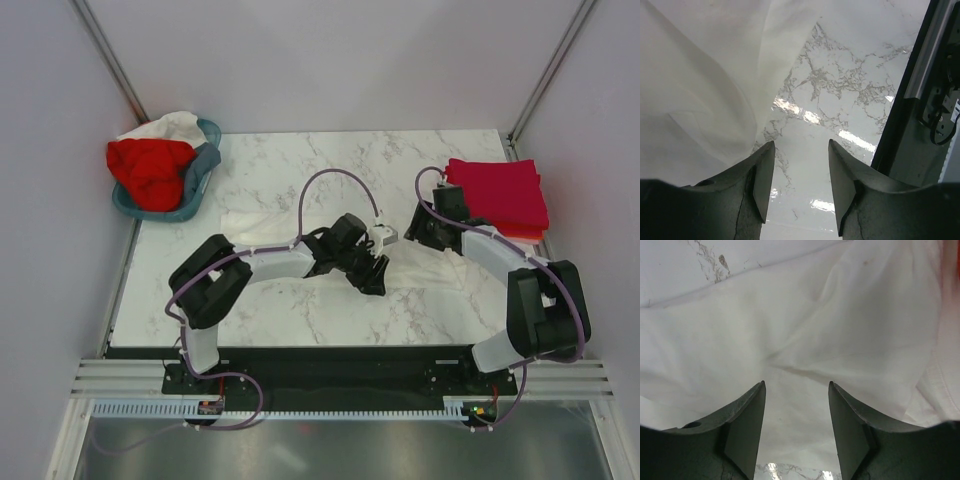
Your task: Fold and stack the t-shirts
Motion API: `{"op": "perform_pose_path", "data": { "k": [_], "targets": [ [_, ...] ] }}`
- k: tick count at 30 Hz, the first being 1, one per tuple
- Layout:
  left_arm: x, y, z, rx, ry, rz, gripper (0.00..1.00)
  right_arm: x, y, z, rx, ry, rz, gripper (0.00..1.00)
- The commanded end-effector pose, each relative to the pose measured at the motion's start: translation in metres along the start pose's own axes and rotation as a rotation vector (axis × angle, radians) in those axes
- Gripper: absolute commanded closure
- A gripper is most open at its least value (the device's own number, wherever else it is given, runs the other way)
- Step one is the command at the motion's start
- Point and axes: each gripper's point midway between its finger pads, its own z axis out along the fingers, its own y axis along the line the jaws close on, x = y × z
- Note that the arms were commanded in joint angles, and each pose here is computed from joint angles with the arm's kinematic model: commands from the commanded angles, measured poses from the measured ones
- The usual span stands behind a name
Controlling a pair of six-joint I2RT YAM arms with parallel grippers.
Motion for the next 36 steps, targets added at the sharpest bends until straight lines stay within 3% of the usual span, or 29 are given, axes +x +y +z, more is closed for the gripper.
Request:
{"op": "perform_pose_path", "data": {
  "k": [1, 7, 15, 23, 29, 32, 36],
  "targets": [
    [-0.044, -0.011, -0.017, 0.001, -0.137, 0.036, 0.45, -0.002, -0.001, -0.008, -0.005, -0.039, -0.003, 0.39],
    [-0.080, 0.011, -0.017, -0.088, -0.210, -0.050, 0.41, -0.008, -0.012, -0.032, 0.023, -0.150, 0.050, 0.41],
    [-0.100, 0.025, 0.014, -0.089, -0.212, -0.142, 0.37, -0.023, -0.024, -0.074, 0.025, -0.349, 0.178, 0.40],
    [-0.088, 0.048, 0.030, -0.181, -0.152, -0.210, 0.38, -0.044, -0.027, -0.122, -0.004, -0.531, 0.227, 0.40],
    [-0.081, 0.056, 0.030, -0.226, -0.143, -0.245, 0.36, -0.045, -0.031, -0.127, 0.013, -0.542, 0.223, 0.40],
    [-0.080, 0.045, 0.033, -0.161, -0.130, -0.249, 0.37, -0.044, -0.031, -0.128, 0.009, -0.542, 0.224, 0.40],
    [-0.078, 0.010, 0.041, 0.060, -0.128, -0.214, 0.39, -0.045, -0.030, -0.128, 0.006, -0.538, 0.222, 0.40]
  ]
}}
